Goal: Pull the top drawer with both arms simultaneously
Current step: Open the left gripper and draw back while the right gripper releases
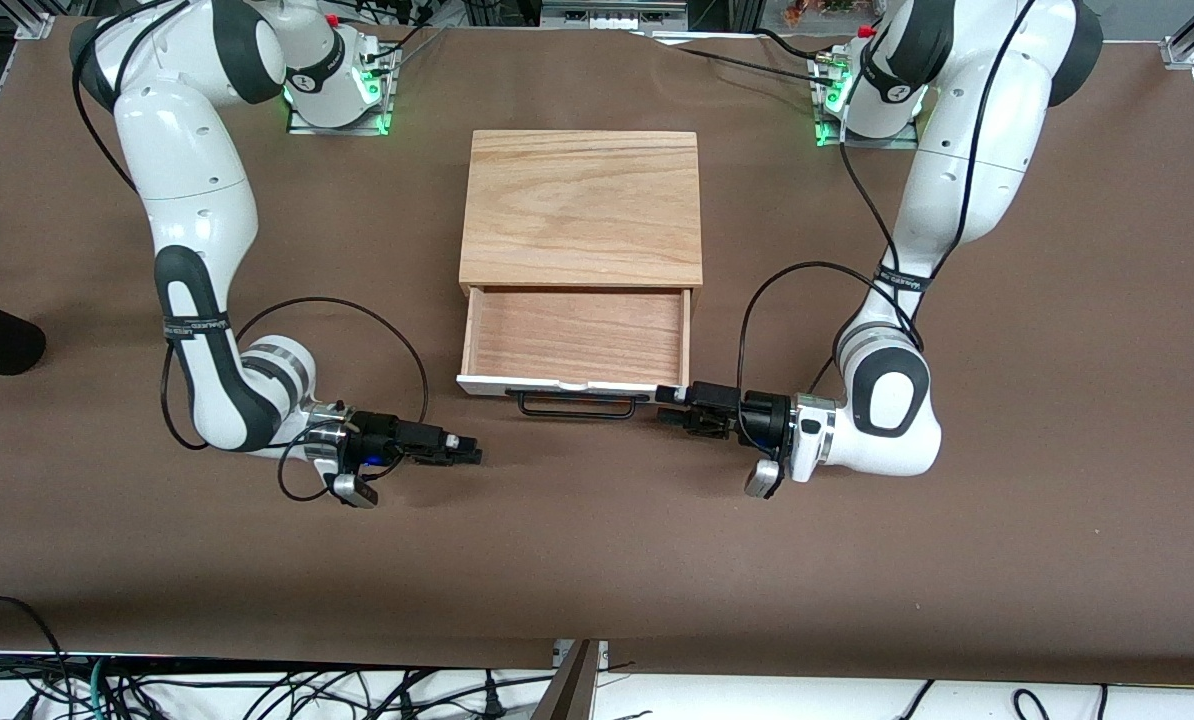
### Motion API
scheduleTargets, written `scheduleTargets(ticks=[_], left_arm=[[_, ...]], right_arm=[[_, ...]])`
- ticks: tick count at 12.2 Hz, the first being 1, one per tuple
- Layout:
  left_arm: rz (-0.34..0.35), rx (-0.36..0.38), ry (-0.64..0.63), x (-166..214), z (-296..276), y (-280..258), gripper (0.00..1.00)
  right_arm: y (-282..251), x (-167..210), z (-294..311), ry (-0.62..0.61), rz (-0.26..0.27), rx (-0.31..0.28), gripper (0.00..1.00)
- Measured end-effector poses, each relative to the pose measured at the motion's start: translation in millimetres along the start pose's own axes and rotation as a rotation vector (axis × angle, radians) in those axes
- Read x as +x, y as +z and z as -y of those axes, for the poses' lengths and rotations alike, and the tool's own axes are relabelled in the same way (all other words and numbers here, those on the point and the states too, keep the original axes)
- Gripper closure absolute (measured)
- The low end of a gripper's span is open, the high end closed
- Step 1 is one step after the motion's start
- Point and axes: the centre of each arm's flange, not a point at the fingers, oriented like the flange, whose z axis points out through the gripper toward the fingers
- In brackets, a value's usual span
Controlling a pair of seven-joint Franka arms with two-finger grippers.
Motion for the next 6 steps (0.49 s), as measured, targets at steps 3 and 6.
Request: scheduleTargets(ticks=[3,6], left_arm=[[0.087,0.186,0.052,2.6,-18.1,-33.5,0.0],[0.153,0.363,0.064,4.7,-60.2,-60.7,0.0]], right_arm=[[-5.2,8.8,6.5,-0.021,0.029,-0.075,0.0],[-45.6,36.3,47.8,0.017,0.089,-0.241,0.0]])
